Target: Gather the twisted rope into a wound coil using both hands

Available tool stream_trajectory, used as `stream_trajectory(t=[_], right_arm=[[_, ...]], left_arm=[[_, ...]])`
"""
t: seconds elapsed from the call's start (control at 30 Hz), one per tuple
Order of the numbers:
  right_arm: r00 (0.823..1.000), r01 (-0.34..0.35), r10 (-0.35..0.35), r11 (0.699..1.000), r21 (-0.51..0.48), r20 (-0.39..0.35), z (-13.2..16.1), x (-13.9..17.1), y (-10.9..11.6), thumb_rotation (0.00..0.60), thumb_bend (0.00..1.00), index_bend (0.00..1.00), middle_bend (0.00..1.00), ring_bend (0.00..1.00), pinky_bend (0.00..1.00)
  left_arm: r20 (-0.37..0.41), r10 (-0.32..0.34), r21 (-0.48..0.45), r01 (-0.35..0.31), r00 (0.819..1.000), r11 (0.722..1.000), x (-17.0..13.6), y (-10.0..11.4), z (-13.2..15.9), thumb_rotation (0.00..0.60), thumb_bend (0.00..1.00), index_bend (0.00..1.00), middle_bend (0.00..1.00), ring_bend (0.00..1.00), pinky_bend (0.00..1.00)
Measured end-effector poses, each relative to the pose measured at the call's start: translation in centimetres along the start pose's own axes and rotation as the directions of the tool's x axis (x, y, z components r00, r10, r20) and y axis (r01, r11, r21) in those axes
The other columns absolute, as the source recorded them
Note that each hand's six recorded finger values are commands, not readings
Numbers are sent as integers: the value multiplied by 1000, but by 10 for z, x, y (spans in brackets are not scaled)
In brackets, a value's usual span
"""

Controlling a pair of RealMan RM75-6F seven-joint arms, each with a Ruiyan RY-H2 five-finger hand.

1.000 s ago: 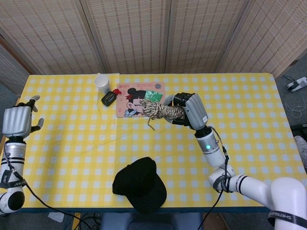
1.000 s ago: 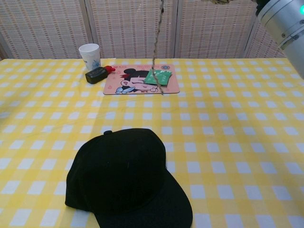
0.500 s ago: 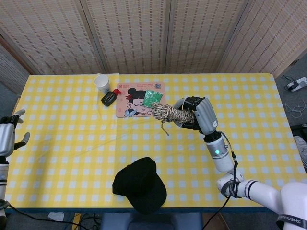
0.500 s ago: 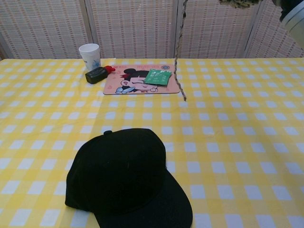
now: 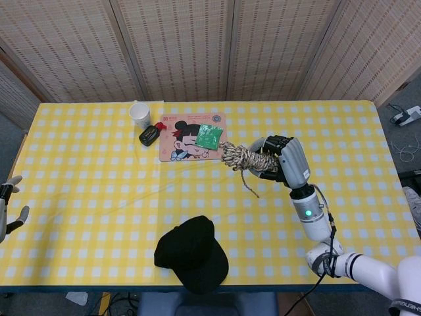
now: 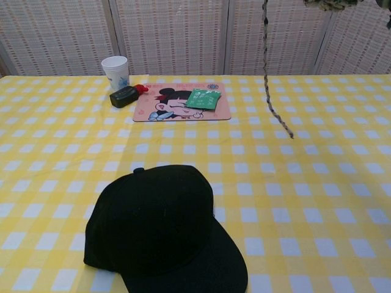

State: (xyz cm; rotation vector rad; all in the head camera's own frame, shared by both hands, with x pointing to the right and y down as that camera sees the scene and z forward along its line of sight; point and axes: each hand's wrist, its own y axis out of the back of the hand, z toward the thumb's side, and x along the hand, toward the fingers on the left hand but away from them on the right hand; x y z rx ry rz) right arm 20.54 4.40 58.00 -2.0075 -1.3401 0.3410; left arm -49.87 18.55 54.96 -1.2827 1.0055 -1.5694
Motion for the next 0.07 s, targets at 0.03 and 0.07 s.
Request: stream_trajectory(t=[0.03,0.07], right_arm=[[1000,0,0,1000,-1,1,0,1,1,600,258,983,756,652,703],[1000,1,-1,1000,-2,3,-1,1,1,600,258,983,756,652,703]], left_arm=[[0,-2,0,2,1000,1000,-3,0,-1,600,325,261,380,320,318],[1,-4,0,4,1000,1000,-6,0,-1,600,325,261,380,321,317]])
